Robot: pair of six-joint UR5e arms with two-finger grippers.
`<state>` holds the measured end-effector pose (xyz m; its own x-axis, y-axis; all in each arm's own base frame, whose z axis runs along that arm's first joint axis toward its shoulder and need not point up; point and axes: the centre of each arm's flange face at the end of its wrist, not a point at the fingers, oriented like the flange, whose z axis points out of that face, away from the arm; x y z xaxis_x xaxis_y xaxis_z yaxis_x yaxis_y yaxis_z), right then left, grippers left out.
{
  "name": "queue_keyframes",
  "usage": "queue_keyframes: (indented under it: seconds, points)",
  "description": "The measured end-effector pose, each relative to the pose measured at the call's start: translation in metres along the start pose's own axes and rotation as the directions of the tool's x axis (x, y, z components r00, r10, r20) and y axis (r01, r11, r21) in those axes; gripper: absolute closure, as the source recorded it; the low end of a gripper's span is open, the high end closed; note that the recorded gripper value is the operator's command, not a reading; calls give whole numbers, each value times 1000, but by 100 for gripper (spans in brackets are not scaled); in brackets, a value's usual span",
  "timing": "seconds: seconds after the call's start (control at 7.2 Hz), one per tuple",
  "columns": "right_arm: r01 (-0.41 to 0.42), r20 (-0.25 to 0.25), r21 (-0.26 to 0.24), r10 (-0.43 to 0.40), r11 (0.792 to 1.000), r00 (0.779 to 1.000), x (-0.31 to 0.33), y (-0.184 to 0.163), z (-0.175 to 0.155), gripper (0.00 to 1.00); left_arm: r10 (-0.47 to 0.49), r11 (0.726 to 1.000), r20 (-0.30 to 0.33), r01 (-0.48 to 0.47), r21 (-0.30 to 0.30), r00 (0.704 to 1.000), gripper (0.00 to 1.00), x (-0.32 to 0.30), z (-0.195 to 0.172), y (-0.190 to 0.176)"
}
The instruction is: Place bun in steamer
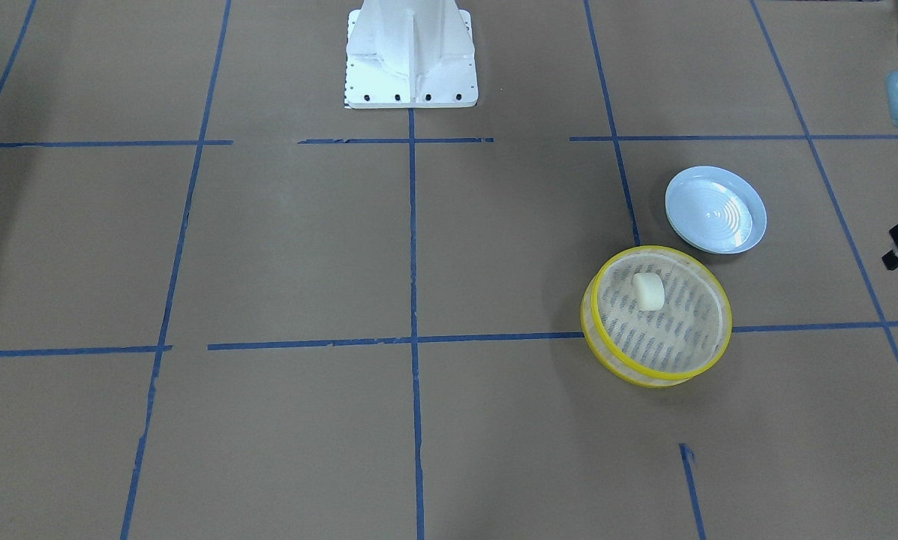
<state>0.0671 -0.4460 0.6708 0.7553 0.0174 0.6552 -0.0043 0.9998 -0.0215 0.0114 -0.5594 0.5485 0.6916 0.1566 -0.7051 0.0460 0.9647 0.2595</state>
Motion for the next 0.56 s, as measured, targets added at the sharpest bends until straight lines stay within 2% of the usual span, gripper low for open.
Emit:
queue_keyframes:
  seconds: [0.28,0.56]
  points:
    - [0,0,0,0,1000,1000,0,0,0,0,-9,1000,12,9,-19,1000,2,-76,-16,31]
    - [0,0,0,0,1000,1000,0,0,0,0,-61,996,-4,60,-63,998,1,-88,-23,23]
